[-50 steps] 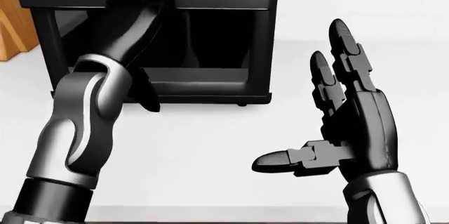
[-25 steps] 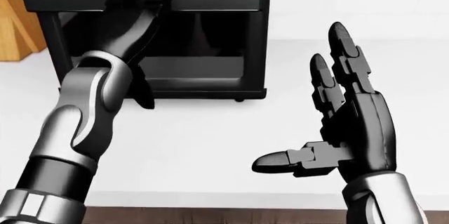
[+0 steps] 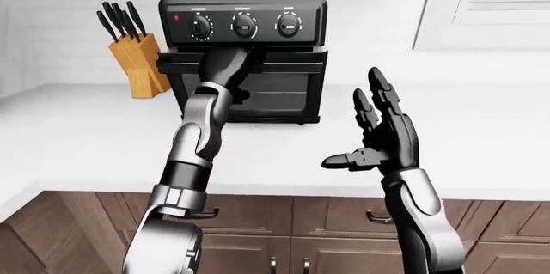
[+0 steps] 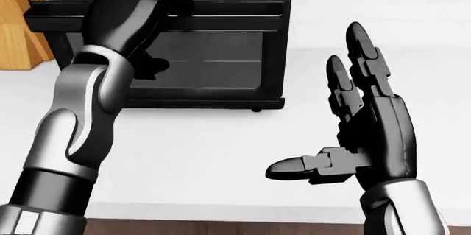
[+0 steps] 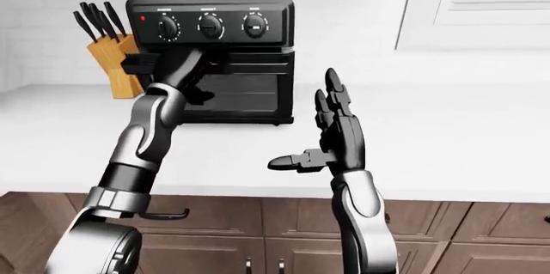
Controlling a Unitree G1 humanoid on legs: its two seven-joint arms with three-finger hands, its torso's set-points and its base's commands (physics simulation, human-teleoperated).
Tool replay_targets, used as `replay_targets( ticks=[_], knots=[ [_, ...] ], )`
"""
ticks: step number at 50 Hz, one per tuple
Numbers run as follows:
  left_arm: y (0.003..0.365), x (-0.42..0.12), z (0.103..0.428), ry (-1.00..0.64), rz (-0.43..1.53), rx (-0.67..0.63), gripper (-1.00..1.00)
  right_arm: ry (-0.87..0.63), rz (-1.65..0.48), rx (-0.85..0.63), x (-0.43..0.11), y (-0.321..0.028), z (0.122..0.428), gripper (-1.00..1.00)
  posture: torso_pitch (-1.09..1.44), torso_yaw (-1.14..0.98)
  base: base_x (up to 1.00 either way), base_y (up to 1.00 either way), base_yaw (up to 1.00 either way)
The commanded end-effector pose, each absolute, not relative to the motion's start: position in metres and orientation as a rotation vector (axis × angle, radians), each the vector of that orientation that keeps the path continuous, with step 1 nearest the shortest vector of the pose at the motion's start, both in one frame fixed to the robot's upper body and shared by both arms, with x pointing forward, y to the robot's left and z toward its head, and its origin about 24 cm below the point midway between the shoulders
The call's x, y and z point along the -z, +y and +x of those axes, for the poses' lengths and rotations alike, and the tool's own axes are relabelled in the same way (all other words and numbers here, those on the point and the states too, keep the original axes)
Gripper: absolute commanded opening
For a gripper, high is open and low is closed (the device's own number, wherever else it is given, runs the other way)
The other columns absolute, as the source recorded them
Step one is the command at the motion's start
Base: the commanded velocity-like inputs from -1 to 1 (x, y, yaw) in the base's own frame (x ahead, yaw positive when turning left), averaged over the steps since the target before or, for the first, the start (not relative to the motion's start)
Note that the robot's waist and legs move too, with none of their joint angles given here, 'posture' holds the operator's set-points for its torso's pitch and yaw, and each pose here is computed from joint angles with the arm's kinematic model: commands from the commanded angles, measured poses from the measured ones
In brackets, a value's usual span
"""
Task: Open the toaster oven door.
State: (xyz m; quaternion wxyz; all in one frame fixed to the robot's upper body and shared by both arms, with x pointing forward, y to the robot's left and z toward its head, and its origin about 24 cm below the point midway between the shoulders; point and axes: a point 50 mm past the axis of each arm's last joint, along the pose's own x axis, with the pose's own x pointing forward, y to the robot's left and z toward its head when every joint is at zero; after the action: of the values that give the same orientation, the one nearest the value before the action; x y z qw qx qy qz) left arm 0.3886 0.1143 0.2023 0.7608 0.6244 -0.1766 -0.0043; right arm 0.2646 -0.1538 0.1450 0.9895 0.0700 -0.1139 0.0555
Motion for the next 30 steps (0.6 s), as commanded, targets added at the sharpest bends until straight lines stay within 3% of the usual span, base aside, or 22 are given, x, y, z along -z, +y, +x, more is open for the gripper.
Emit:
replay_targets(
  ticks=[1,8,18,30],
  knots=[
    [0.118,-0.179,0.39,-0.257,1.392,0.103,-0.08,-0.31,0.136,-0.122,-0.161,-0.153,0.263,1.0,-0.41,0.0,0.0,0.0,0.0],
    [0.121,-0.172,0.383,-0.251,1.388,0.101,-0.26,-0.312,0.137,-0.119,-0.162,-0.154,0.263,1.0,-0.41,0.0,0.0,0.0,0.0],
    [0.125,-0.165,0.373,-0.248,1.371,0.092,-0.25,-0.313,0.137,-0.117,-0.163,-0.154,0.263,1.0,-0.41,0.0,0.0,0.0,0.0],
    [0.125,-0.169,0.333,-0.28,1.346,0.081,-0.31,-0.313,0.14,-0.116,-0.162,-0.155,0.262,1.0,-0.41,0.0,0.0,0.0,0.0]
  ],
)
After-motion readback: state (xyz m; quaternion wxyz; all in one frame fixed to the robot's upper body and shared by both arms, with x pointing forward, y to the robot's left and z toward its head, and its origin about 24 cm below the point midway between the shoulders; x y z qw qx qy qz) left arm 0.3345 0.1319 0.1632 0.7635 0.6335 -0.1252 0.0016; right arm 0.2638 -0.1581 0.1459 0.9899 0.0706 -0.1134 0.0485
